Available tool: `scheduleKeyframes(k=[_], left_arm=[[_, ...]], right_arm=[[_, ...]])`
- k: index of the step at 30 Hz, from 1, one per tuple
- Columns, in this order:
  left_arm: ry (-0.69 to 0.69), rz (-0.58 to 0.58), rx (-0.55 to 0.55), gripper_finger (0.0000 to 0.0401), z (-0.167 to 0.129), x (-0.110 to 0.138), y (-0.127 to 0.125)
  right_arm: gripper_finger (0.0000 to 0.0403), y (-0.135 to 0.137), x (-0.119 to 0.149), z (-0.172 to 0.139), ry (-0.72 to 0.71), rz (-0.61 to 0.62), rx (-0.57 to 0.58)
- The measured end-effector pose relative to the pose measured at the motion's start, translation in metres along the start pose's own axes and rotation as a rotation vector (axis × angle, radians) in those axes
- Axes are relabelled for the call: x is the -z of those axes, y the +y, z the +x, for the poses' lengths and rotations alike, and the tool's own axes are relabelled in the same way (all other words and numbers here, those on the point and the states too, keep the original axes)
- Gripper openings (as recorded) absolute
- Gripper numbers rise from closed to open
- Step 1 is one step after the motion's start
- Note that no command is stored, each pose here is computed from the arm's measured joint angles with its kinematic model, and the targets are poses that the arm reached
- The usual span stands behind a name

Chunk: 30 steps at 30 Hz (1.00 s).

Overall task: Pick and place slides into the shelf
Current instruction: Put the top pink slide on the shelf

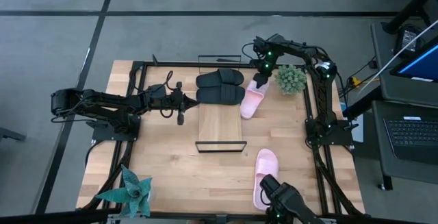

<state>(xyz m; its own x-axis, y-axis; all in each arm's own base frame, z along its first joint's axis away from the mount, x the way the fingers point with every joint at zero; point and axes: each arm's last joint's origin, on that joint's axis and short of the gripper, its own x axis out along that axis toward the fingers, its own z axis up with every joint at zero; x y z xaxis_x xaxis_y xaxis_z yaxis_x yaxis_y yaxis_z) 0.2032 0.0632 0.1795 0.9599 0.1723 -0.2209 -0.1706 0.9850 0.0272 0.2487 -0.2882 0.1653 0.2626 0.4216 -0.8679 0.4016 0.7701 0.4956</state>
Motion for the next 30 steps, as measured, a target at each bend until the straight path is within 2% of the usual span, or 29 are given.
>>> scheduleKeyframes(k=[5,14,21,27,30], left_arm=[[0.000,0.000,0.000,0.0000,0.000,0.000,0.000],[0.000,0.000,0.000,0.0000,0.000,0.000,0.000],[0.000,0.000,0.000,0.0000,0.000,0.000,0.000],[0.000,0.000,0.000,0.0000,0.000,0.000,0.000],[0.000,0.000,0.000,0.0000,0.000,0.000,0.000]], right_arm=[[0.0218,-0.001,0.004,-0.002,-0.012,0.028,-0.083],[0.0191,0.001,0.007,-0.002,0.012,-0.005,-0.105],[0.0119,0.001,0.007,-0.002,0.018,-0.012,-0.108],[0.0027,0.004,0.013,-0.003,0.061,-0.052,-0.137],[0.0013,0.003,0.014,-0.004,0.066,-0.038,-0.140]])
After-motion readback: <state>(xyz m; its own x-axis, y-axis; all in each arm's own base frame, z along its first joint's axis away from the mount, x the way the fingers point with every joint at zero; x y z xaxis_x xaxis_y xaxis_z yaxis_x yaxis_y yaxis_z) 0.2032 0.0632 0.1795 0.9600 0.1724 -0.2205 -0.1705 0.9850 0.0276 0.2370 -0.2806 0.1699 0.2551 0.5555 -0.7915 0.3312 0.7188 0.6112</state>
